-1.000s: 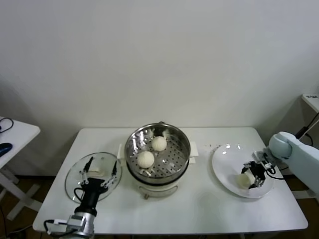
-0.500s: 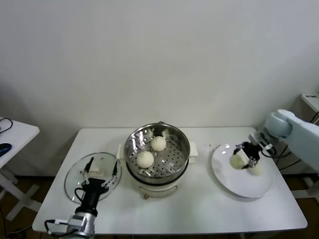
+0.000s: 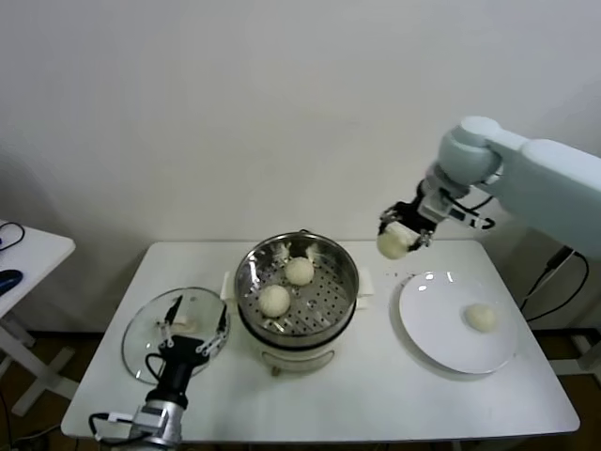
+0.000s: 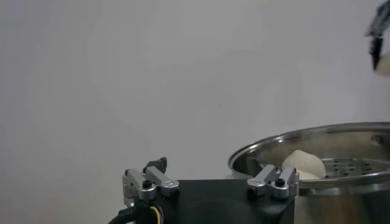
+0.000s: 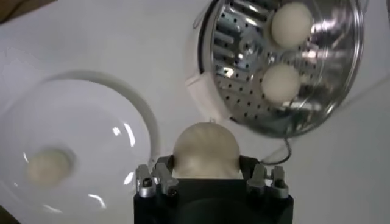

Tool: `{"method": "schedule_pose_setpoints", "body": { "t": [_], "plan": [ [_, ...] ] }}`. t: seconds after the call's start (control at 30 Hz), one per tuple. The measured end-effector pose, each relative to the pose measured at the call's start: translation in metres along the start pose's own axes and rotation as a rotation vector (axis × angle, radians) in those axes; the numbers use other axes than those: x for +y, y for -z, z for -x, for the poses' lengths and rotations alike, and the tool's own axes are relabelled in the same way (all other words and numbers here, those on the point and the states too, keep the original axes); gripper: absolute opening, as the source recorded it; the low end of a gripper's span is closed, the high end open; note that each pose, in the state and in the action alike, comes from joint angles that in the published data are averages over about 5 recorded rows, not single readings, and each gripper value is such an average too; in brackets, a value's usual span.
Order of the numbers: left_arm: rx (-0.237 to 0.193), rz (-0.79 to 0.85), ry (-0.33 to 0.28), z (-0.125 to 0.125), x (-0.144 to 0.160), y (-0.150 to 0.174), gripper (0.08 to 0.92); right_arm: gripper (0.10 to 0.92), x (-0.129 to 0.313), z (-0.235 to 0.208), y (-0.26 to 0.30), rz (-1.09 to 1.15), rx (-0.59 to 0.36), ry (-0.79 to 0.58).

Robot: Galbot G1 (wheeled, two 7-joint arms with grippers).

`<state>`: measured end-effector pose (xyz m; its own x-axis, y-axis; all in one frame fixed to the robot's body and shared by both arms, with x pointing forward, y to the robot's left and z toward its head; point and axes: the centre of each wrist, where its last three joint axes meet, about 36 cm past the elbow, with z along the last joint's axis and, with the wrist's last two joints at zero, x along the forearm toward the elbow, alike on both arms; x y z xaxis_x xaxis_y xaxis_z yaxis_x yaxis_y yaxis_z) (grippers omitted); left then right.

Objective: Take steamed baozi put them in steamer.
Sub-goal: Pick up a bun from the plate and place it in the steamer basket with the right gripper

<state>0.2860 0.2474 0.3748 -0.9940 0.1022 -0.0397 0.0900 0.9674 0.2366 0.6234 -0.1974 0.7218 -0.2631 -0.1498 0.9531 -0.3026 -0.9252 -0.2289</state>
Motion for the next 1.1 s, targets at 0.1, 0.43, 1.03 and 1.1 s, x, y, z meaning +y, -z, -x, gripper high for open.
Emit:
{"method": "schedule_pose_setpoints", "body": {
  "t": [0.1,0.43,1.03,1.1],
  "plan": [
    [0.001,0.004,-0.002,0.001,0.002,0.000,0.823,0.696,-0.027,0.011,0.020,-0.113,0.002,0.010],
    [0.018,0.010,-0.012,-0.001,0.003,-0.002,0.823,0.696,-0.100,0.064,0.079,-0.393,-0.034,0.037],
    [0.042,0.006,-0.029,-0.003,-0.001,-0.011,0.823,0.696,-0.133,0.114,0.127,-0.569,-0.113,0.072],
    [0.044,0.006,-0.030,-0.003,-0.001,-0.011,0.823,0.696,-0.131,0.116,0.128,-0.576,-0.116,0.077]
  ]
}}
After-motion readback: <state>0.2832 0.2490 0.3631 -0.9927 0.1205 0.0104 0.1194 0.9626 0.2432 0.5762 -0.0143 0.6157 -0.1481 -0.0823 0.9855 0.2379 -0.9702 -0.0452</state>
